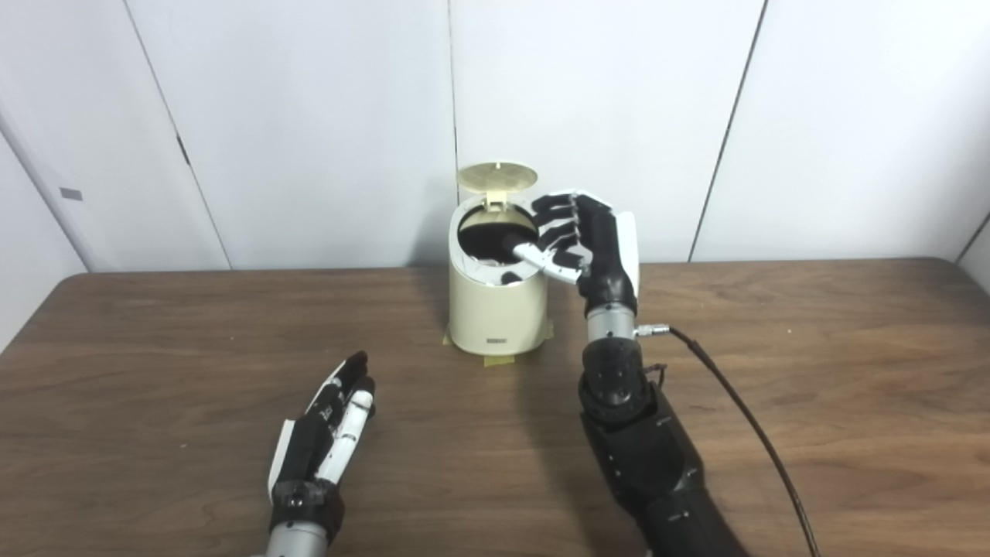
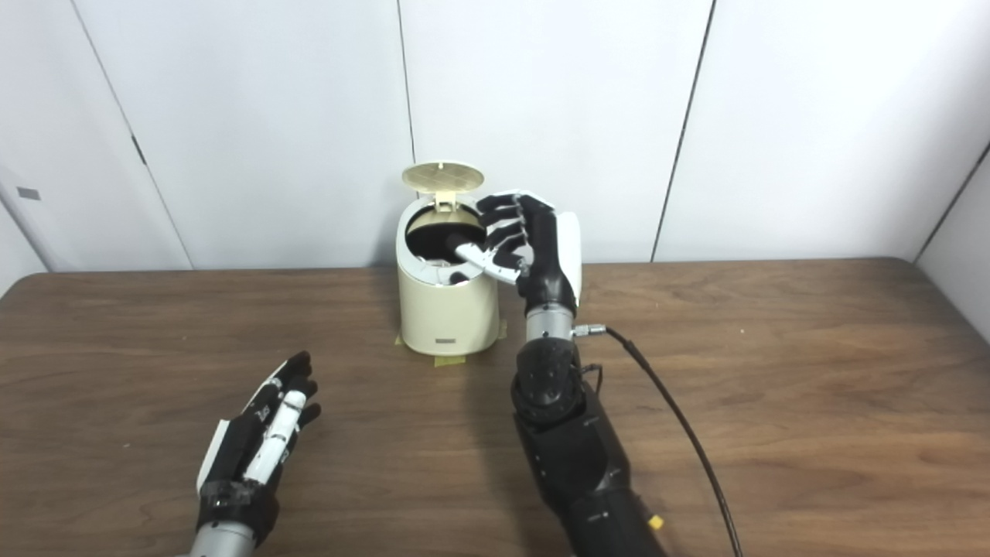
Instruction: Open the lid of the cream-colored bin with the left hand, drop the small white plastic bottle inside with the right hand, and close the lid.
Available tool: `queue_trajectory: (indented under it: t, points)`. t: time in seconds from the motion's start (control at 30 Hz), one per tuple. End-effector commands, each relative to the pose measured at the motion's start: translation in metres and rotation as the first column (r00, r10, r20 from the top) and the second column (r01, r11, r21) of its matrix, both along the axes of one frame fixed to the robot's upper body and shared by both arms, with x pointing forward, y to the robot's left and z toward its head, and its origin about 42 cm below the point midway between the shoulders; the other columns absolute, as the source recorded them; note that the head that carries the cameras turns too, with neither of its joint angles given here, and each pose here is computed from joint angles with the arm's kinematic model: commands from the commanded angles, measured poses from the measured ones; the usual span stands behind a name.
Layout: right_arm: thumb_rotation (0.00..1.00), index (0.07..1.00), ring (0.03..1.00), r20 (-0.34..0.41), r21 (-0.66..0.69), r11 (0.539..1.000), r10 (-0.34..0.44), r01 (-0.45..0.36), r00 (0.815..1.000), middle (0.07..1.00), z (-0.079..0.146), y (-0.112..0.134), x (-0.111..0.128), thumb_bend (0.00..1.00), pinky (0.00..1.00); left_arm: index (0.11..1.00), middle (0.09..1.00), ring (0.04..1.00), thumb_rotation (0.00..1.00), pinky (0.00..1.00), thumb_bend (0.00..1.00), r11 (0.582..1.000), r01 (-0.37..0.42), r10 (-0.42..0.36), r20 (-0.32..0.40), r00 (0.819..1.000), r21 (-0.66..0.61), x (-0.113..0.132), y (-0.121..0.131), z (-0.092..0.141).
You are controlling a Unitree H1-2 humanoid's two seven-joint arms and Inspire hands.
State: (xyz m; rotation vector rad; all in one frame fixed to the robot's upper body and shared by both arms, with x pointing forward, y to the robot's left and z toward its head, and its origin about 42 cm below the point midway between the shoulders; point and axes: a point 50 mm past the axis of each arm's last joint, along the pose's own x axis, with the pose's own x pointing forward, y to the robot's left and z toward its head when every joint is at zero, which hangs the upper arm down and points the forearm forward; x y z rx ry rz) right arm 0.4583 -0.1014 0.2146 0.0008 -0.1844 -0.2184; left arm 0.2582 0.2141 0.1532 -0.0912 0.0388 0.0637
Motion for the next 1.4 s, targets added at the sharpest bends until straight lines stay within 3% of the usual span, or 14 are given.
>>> queue_trajectory:
  t: [0.0,0.23,0.4,0.83,0.97,1.0,1.03,1.07,1.1,1.13,1.17,1.2,1.27,1.37]
  points:
    - [0.00,0.496,0.391,-0.025,0.158,0.987,0.033,-0.028,0.999,0.508,0.015,-0.007,0.004,0.52,0.33,0.917,0.936,0.930,0.54,0.91,0.40,1.000,0.004,-0.004,0.040,0.999,-0.001,0.002,0.000,0.006]
    - [0.00,0.496,0.385,-0.108,0.507,0.861,0.106,-0.038,0.988,0.502,0.018,-0.020,-0.003,0.52,0.35,0.916,0.936,0.932,0.51,0.91,0.40,1.000,0.012,-0.012,0.028,1.000,0.016,0.004,0.002,0.004]
    - [0.00,0.505,0.377,-0.166,0.634,0.774,0.135,0.001,0.977,0.502,0.018,-0.032,-0.011,0.52,0.33,0.912,0.930,0.927,0.50,0.91,0.42,1.000,0.015,-0.016,0.026,1.000,0.020,0.007,0.004,0.003]
    - [0.00,0.500,0.382,-0.157,0.577,0.817,0.142,-0.026,0.977,0.460,0.009,-0.076,-0.041,0.52,0.37,0.929,0.932,0.935,0.51,0.93,0.40,1.000,0.015,-0.016,0.043,0.999,0.013,0.014,0.009,0.004]
    - [0.00,0.518,0.402,-0.143,0.453,0.889,0.144,-0.065,0.979,0.489,0.005,-0.092,-0.055,0.52,0.42,0.923,0.925,0.929,0.51,0.92,0.41,1.000,0.009,-0.009,0.047,0.999,0.002,0.016,0.011,0.005]
    - [0.00,0.509,0.477,-0.136,0.408,0.908,0.161,-0.092,0.978,0.489,0.004,-0.098,-0.060,0.52,0.45,0.929,0.930,0.931,0.51,0.92,0.40,1.000,0.008,-0.008,0.051,0.999,0.002,0.016,0.012,0.006]
    - [0.09,0.502,0.560,-0.133,0.377,0.919,0.174,-0.113,0.976,0.595,0.003,-0.101,-0.064,0.51,0.52,0.935,0.937,0.934,0.52,0.92,0.39,1.000,0.008,-0.008,0.053,0.999,0.002,0.017,0.012,0.007]
    - [0.13,0.499,0.588,-0.130,0.331,0.933,0.195,-0.143,0.972,0.631,0.002,-0.106,-0.070,0.50,0.54,0.937,0.939,0.935,0.52,0.92,0.39,1.000,0.008,-0.008,0.058,0.998,0.006,0.018,0.013,0.008]
    - [0.42,0.672,0.681,-0.129,0.305,0.939,0.209,-0.161,0.969,0.720,0.001,-0.109,-0.073,0.50,0.63,0.938,0.939,0.934,0.53,0.92,0.39,1.000,0.008,-0.008,0.061,0.998,0.008,0.019,0.013,0.008]
    - [0.45,0.689,0.690,-0.128,0.277,0.943,0.228,-0.186,0.965,0.729,0.000,-0.113,-0.078,0.50,0.64,0.938,0.939,0.933,0.53,0.92,0.39,1.000,0.008,-0.009,0.067,0.998,0.008,0.021,0.013,0.010]
    - [0.61,0.765,0.758,-0.126,0.256,0.943,0.252,-0.214,0.960,0.790,-0.001,-0.116,-0.083,0.50,0.70,0.935,0.937,0.932,0.53,0.91,0.39,1.000,0.009,-0.009,0.072,0.997,0.007,0.023,0.013,0.012]
    - [0.70,0.808,0.804,-0.125,0.246,0.941,0.267,-0.231,0.955,0.827,-0.001,-0.118,-0.086,0.51,0.75,0.935,0.938,0.932,0.53,0.91,0.38,1.000,0.009,-0.010,0.076,0.997,0.006,0.025,0.013,0.013]
    - [0.80,0.878,0.876,-0.116,0.248,0.925,0.323,-0.287,0.939,0.888,-0.004,-0.123,-0.093,0.54,0.83,0.933,0.936,0.931,0.54,0.91,0.39,1.000,0.015,-0.016,0.087,0.996,0.014,0.030,0.012,0.016]
    - [0.86,0.961,0.949,-0.103,0.272,0.905,0.367,-0.328,0.925,0.956,-0.009,-0.128,-0.101,0.57,0.93,0.932,0.931,0.923,0.56,0.90,0.41,0.999,0.024,-0.028,0.102,0.994,0.034,0.038,0.010,0.023]
